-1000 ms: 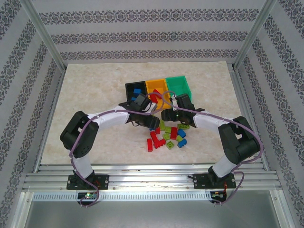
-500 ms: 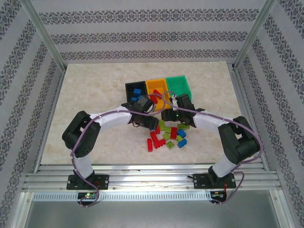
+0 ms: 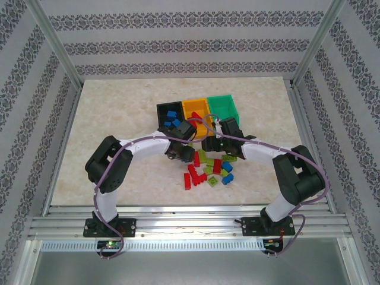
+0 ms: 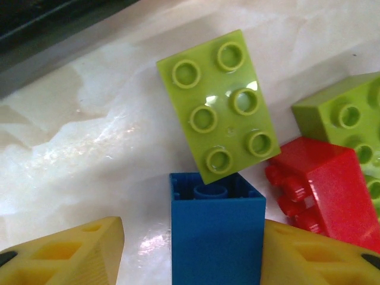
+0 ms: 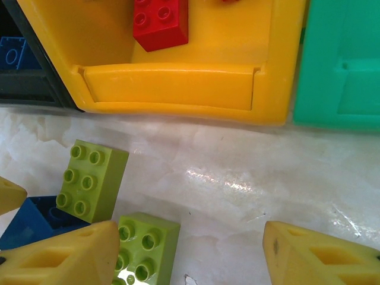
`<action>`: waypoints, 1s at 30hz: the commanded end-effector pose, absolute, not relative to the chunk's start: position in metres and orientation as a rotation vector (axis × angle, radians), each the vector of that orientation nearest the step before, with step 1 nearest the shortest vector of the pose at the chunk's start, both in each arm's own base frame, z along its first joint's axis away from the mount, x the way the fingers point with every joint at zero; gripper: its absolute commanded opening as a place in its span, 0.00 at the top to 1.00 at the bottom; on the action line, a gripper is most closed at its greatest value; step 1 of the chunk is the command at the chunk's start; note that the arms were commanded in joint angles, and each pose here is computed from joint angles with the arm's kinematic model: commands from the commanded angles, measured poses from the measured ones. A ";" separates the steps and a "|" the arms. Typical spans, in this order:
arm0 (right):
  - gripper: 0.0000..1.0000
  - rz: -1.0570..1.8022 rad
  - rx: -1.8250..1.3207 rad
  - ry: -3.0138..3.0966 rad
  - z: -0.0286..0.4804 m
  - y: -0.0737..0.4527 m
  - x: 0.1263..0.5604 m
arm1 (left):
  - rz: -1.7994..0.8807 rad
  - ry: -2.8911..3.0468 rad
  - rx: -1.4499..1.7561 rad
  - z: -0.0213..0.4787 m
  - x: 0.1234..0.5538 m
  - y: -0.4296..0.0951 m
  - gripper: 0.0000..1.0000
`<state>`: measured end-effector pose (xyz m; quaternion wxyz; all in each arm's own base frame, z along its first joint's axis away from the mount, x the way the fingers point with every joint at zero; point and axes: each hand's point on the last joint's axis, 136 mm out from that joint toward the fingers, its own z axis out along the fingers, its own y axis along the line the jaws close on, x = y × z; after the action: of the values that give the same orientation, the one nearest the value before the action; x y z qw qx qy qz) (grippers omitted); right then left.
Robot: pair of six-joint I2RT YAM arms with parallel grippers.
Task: Sort the legos into containers by color
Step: Pick up the lego from the center of the table, then place the lego in the container.
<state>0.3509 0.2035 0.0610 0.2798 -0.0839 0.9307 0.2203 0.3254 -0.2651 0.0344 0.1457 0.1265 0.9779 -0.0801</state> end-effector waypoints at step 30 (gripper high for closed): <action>0.34 0.618 -0.260 2.472 0.067 0.216 0.354 | -0.162 2.612 0.314 0.143 0.385 -0.221 0.67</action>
<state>0.3508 0.2064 0.0595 0.2775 -0.0867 0.9310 0.2209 0.3760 -0.2403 0.1244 0.2408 0.1139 0.9607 -0.0779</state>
